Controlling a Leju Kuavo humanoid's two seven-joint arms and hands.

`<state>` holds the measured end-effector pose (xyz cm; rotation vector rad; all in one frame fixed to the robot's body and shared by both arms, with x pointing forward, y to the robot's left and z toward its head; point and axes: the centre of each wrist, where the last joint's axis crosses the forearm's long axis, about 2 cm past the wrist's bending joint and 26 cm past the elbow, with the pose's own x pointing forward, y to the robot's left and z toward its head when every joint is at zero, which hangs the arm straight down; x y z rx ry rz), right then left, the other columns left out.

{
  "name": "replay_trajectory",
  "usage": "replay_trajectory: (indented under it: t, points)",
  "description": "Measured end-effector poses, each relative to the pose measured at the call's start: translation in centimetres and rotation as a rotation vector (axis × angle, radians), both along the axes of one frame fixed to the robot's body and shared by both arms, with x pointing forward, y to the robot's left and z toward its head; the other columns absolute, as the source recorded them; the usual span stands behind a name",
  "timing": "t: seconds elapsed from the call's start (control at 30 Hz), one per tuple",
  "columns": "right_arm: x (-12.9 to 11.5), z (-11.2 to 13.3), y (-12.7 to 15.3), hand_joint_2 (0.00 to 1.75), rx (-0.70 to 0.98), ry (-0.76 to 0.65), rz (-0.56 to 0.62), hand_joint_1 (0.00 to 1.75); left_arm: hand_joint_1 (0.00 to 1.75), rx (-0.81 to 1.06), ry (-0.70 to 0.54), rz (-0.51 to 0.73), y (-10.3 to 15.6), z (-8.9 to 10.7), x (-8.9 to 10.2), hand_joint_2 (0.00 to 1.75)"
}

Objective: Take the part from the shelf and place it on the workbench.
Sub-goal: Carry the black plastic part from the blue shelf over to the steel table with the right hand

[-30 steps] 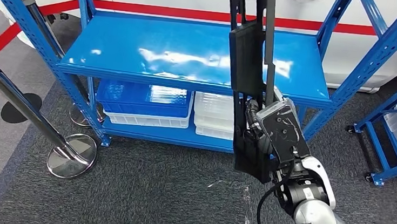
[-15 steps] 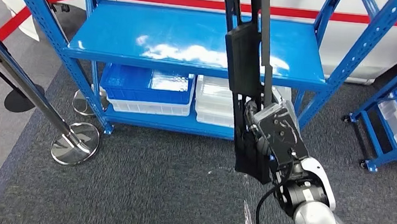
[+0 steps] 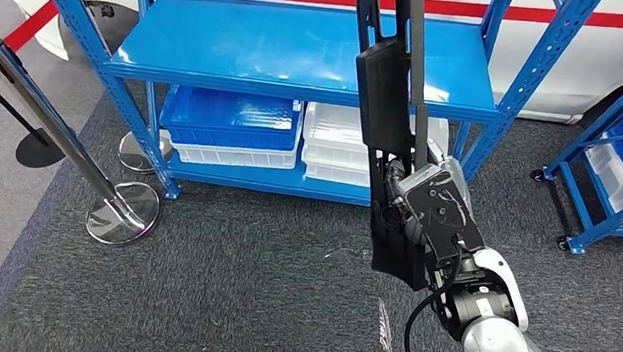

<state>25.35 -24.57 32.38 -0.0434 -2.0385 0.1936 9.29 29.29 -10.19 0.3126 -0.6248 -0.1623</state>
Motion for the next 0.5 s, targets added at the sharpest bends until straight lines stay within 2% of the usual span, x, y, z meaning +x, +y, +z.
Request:
replay_trajectory:
  t: [0.5]
  points:
    - [0.04,-0.01,-0.38,1.75,-0.016,-0.006,0.025,1.75,0.00,0.023,-0.013,-0.006,0.18,0.04,0.12,1.75]
